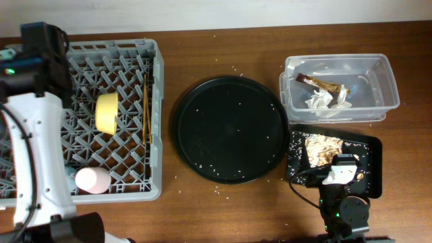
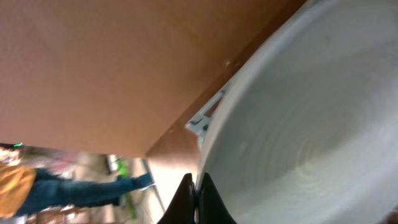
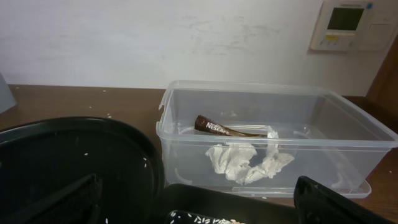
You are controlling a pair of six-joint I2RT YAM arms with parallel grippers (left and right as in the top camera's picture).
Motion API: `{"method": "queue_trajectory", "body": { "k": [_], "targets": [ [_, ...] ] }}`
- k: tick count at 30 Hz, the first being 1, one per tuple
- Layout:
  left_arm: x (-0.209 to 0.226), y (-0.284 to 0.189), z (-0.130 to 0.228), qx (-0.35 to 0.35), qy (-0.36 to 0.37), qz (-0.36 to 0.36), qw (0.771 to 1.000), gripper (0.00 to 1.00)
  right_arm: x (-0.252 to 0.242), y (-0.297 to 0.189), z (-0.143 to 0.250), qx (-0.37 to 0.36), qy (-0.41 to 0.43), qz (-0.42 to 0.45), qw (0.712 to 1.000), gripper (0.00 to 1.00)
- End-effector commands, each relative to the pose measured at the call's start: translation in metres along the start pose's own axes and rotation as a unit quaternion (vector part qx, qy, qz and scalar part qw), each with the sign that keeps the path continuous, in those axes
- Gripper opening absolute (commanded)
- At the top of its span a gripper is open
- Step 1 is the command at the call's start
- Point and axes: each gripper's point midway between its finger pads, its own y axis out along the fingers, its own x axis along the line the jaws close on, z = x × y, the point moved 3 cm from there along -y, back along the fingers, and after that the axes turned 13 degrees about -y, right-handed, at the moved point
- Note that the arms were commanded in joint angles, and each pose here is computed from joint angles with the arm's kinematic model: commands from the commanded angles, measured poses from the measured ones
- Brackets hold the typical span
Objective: Sort waste into correct bins and load items into the dishwasher rack
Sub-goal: 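Grasp the white plate with left gripper and stand it in the rack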
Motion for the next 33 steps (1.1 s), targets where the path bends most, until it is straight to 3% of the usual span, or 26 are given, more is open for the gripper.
{"method": "queue_trajectory", "body": {
  "k": [1, 8, 11, 18, 20, 22, 25, 29, 33],
  "targets": [
    [-0.005, 0.044, 0.028, -0.05, -0.005, -0.12, 0.992, 0.0, 0.0, 0.0, 0.004, 0.005, 0.004, 0.002, 1.0, 0.99],
    [-0.044, 0.076, 0.08, -0.013, -0.003, -0.079, 0.997, 0.0, 0.0, 0.0, 0.004, 0.005, 0.004, 0.002, 1.0, 0.98],
    [-0.049, 0.076, 0.08, -0.01, -0.005, -0.065, 0.998, 0.0, 0.0, 0.0, 0.004, 0.005, 0.004, 0.002, 1.0, 0.99],
    [-0.077, 0.057, 0.046, -0.068, 0.062, -0.002, 0.996, 0.0, 0.0, 0.0, 0.004, 0.005, 0.004, 0.002, 1.0, 0.98],
    [-0.077, 0.039, 0.034, -0.09, 0.06, 0.03, 0.994, 0.0, 0.0, 0.0, 0.004, 0.005, 0.004, 0.002, 1.0, 0.98],
    [-0.09, 0.041, 0.041, -0.068, 0.067, 0.082, 0.992, 0.0, 0.0, 0.0, 0.004, 0.005, 0.004, 0.002, 1.0, 0.98],
    [-0.086, 0.03, 0.029, -0.1, 0.06, 0.066, 0.991, 0.0, 0.0, 0.0, 0.004, 0.005, 0.004, 0.002, 1.0, 0.98],
    [-0.091, 0.032, 0.04, -0.078, 0.087, 0.09, 0.989, 0.0, 0.0, 0.0, 0.004, 0.005, 0.004, 0.002, 1.0, 0.98],
    [-0.082, 0.051, 0.035, -0.072, 0.063, 0.07, 0.993, 0.0, 0.0, 0.0, 0.004, 0.005, 0.004, 0.002, 1.0, 0.98]
  ]
}}
